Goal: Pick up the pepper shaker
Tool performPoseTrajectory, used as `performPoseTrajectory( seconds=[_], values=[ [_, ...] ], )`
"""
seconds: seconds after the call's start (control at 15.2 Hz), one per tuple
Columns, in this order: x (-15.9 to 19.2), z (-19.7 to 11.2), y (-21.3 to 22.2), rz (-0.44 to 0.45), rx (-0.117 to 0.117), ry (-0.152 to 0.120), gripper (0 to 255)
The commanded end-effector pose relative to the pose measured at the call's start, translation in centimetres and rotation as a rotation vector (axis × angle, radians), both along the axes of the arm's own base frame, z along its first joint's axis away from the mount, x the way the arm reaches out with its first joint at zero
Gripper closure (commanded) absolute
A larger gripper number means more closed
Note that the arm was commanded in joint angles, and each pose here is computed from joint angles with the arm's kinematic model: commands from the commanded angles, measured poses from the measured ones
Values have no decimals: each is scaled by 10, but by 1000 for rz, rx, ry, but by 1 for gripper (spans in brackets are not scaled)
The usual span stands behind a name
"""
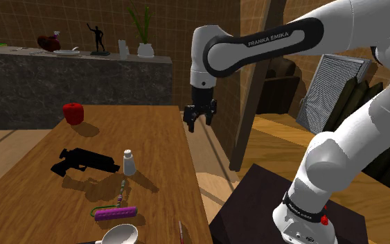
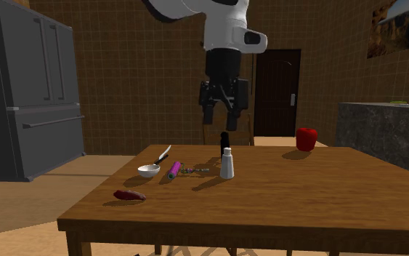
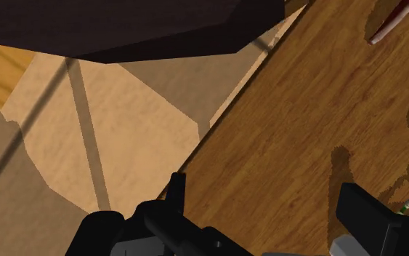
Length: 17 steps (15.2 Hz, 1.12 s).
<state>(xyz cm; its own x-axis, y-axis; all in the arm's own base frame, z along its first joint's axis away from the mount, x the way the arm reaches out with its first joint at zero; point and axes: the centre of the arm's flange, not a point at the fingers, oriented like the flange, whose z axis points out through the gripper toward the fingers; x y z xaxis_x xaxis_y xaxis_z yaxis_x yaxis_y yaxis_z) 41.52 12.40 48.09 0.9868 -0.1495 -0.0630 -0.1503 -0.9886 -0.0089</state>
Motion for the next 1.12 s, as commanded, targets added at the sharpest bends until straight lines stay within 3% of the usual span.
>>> performPoseTrajectory(
  seconds=[0.0,1.06],
  values=[
    [22,-12,17,-9,6,-5,0],
    [171,-84,135,-72,43,-39,0]
  ],
)
